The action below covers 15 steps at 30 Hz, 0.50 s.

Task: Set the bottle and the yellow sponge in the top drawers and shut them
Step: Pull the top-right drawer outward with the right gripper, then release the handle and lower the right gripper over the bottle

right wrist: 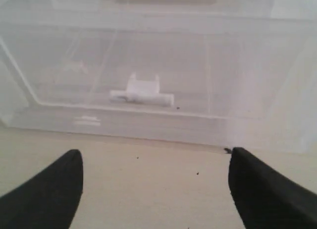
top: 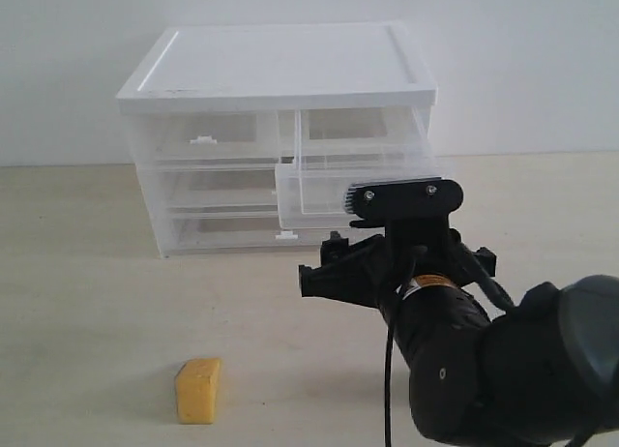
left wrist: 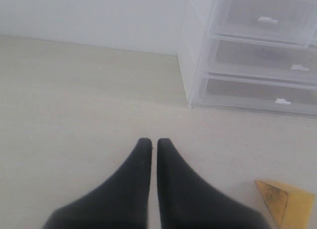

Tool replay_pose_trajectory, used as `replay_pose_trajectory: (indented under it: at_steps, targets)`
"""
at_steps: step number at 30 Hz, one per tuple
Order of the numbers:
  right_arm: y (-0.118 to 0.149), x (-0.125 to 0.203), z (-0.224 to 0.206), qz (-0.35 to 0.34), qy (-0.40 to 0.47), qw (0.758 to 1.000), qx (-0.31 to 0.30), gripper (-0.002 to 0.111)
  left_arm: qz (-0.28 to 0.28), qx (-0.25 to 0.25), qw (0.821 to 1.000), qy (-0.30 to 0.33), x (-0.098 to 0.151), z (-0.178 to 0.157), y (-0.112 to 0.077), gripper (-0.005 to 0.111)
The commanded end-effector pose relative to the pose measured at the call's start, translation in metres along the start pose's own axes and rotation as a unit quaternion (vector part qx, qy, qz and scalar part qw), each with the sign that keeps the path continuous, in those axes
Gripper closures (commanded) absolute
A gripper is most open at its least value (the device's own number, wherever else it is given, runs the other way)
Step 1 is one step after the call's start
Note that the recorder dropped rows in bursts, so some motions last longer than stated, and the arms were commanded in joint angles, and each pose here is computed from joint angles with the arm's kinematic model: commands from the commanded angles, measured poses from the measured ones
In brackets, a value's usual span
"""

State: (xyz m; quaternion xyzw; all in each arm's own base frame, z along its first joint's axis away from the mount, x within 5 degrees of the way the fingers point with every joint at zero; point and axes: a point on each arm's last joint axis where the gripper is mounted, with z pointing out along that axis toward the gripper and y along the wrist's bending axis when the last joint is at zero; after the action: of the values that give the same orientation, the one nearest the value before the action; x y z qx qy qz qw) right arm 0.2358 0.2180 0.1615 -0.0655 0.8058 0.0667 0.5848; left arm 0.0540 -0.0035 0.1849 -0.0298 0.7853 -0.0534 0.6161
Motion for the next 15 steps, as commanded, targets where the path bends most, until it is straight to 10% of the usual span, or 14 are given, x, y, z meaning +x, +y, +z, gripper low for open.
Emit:
replay_pose_trajectory:
  at_steps: [1,9,15]
  targets:
    - [0.004,-0.011,-0.016,-0.051,0.052,0.996,-0.056,0.034,-0.008,0.001,1.000,-0.005,0.000,0.000,0.000,0.102]
    - [0.022,-0.022,-0.066,-0.180,0.178,0.925,-0.284,0.036,-0.008,0.001,1.000,-0.005,0.000,0.000,0.000,0.102]
    - [0.027,-0.022,-0.078,-0.231,0.182,0.888,-0.354,0.091,-0.008,0.001,1.000,-0.005,0.000,0.000,0.000,0.102]
